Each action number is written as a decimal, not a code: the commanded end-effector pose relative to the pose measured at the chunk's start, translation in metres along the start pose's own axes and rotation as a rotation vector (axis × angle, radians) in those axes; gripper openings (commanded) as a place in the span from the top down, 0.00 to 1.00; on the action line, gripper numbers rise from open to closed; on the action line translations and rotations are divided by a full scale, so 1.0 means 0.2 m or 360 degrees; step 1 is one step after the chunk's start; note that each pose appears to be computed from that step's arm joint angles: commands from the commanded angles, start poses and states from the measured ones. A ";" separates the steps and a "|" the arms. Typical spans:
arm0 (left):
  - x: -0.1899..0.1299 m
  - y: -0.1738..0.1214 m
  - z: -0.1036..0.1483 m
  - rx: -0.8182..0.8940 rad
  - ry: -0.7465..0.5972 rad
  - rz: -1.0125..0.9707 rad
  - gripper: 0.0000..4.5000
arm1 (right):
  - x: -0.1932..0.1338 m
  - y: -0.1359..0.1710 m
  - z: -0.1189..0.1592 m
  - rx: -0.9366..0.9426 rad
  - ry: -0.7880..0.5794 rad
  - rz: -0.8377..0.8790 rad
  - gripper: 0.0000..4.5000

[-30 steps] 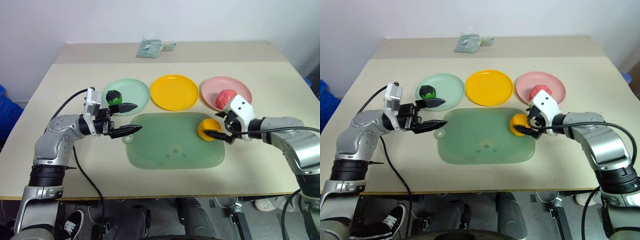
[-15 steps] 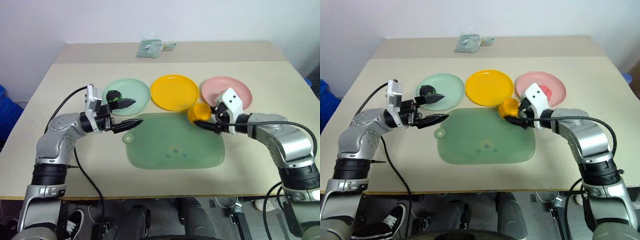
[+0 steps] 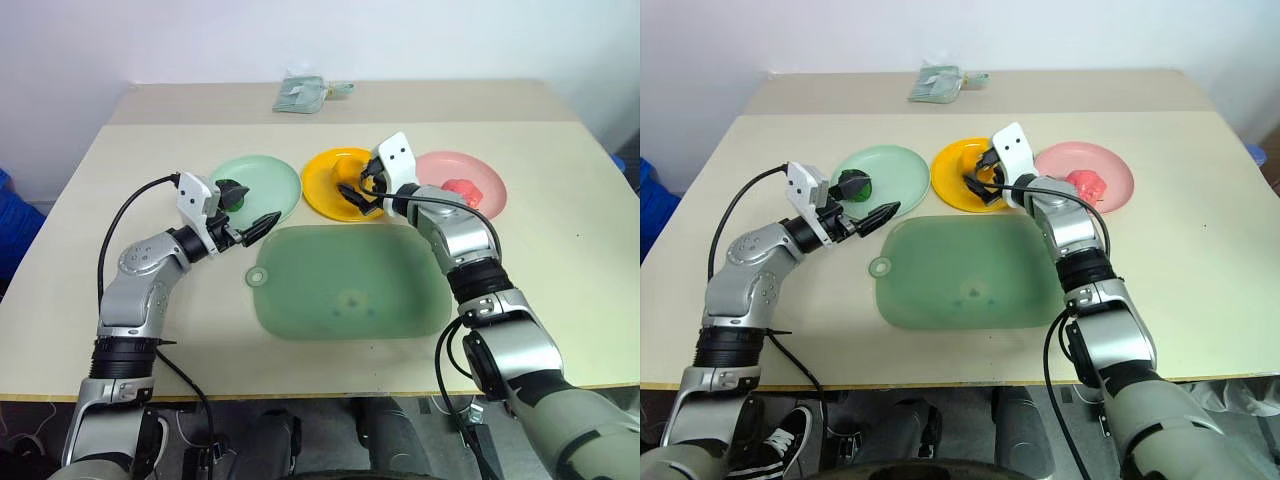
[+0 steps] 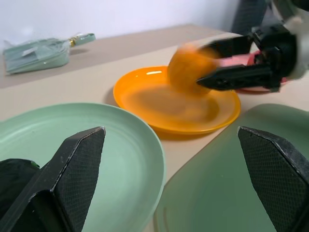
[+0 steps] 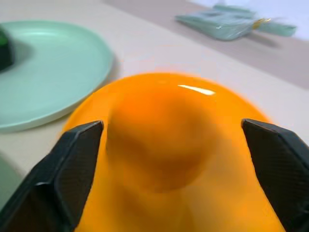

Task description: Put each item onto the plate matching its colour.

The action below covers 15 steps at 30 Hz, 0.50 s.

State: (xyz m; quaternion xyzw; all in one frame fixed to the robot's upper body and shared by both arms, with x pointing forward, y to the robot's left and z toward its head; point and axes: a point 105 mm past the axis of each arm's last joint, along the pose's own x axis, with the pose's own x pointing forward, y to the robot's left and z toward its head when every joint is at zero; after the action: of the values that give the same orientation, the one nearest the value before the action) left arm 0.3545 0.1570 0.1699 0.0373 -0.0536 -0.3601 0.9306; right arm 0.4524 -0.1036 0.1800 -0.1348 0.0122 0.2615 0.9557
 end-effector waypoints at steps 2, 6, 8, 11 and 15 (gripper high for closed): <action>-0.04 0.02 0.09 0.0072 -0.0096 0.0059 0.00 | -0.03 -0.17 0.16 -0.0082 -0.0172 -0.0196 0.02; -0.06 0.00 0.10 0.0088 -0.0114 -0.0010 0.00 | -0.09 -0.20 0.27 0.0024 -0.0347 -0.0112 0.02; -0.08 -0.03 0.10 0.0053 -0.0139 -0.0106 0.00 | -0.16 -0.16 0.33 0.0150 -0.0465 0.0075 0.02; -0.11 -0.07 0.10 0.0009 -0.0160 -0.0252 0.00 | -0.32 -0.04 0.27 0.0150 -0.0424 0.0423 0.02; -0.11 -0.11 0.08 -0.0042 -0.0138 -0.0343 0.00 | -0.55 0.05 0.14 0.0159 -0.0217 0.0684 0.02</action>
State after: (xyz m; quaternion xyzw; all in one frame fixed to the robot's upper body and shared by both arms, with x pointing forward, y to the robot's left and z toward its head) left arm 0.3259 0.1595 0.1702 0.0125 -0.0611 -0.4452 0.8933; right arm 0.3685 -0.1514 0.1922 -0.0520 0.0147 0.4249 0.9036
